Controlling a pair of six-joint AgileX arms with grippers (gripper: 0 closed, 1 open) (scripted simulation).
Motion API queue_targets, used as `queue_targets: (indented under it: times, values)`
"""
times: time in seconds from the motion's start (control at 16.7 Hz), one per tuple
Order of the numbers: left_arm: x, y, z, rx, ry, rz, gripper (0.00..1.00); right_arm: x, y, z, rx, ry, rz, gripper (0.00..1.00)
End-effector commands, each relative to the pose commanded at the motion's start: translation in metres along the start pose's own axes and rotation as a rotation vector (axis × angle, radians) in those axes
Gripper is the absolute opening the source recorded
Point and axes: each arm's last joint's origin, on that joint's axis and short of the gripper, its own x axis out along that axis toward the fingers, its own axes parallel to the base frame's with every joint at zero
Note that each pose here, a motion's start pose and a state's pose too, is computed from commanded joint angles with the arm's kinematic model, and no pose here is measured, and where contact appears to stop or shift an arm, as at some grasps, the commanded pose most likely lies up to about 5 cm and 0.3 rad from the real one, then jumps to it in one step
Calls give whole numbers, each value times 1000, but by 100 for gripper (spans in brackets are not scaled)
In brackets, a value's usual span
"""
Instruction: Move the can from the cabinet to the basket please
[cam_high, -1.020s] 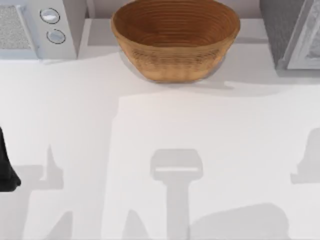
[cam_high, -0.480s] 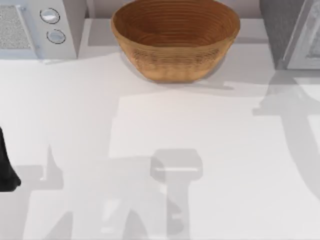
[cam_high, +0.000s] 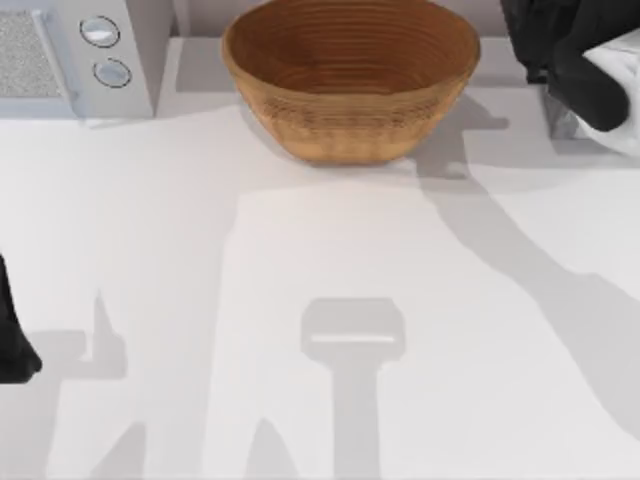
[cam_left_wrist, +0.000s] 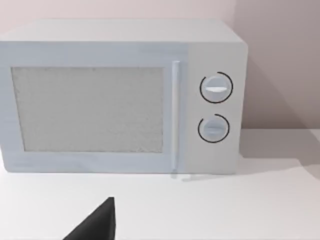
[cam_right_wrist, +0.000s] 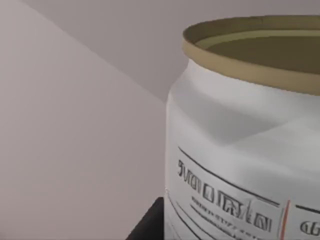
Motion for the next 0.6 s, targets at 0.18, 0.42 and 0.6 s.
queue_targets:
  times: [0.18,0.42,0.6]
  values:
    - [0,0,0,0,0,0,100,32,54,-36,-3,10,2,0]
    - [0,0,0,0,0,0,100,49,98,-70,3,6,5,0]
    - [0,0,0,0,0,0,100,51,105,-75,5,4,5,0]
